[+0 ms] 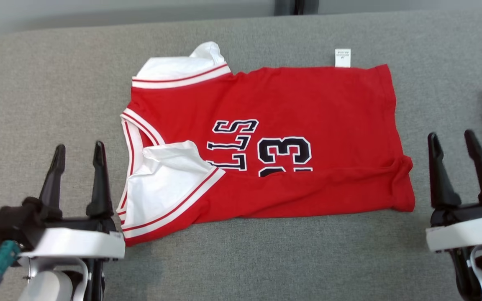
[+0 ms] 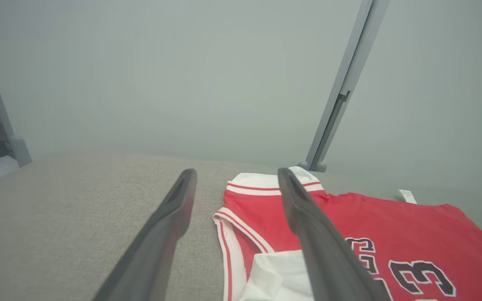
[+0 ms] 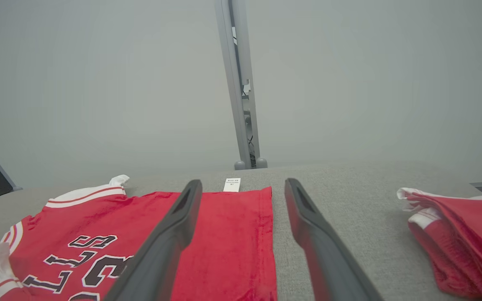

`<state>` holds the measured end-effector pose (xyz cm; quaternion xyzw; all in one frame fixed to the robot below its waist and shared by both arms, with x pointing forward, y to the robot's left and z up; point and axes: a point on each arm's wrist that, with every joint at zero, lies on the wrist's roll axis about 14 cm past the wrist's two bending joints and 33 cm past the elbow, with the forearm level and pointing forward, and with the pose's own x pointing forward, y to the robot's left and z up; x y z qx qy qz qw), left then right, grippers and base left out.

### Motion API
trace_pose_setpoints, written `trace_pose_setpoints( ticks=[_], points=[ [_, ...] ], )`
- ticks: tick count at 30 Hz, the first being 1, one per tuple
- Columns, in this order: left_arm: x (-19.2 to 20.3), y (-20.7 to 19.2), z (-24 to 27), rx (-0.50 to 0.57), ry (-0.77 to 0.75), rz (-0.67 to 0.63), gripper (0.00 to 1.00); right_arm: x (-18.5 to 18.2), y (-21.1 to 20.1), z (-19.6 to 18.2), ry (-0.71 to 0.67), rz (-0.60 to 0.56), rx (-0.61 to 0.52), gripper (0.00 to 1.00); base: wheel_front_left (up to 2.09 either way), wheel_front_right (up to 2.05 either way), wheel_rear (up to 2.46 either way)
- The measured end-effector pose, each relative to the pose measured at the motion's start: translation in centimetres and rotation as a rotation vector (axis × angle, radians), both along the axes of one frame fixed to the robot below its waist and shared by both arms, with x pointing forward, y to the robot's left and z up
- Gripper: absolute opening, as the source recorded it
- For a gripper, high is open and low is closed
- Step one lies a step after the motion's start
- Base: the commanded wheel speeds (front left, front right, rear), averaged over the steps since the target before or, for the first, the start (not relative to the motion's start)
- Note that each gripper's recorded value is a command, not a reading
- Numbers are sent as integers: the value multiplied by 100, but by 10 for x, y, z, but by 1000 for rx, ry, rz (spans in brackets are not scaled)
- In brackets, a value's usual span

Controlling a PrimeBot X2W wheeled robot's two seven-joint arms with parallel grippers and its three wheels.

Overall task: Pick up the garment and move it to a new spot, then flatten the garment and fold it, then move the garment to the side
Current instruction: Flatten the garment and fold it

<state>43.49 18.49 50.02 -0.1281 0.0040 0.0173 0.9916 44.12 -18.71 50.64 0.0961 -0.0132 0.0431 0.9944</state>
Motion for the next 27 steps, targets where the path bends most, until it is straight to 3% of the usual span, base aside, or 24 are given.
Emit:
trace_pose_setpoints(
  ticks=[10, 22, 27],
  points=[
    [-24, -1, -9, 147, 0, -32, 100, -24, 9, -3, -2, 7, -24, 100, 0, 0, 0],
    [-30, -3, -14, 168, 17, -53, 100, -29, 13, -5, 12, 16, -24, 100, 0, 0, 0],
    [-31, -8, -29, 168, 81, -78, 100, -30, 12, -21, 78, 19, -26, 100, 0, 0, 0]
  ],
)
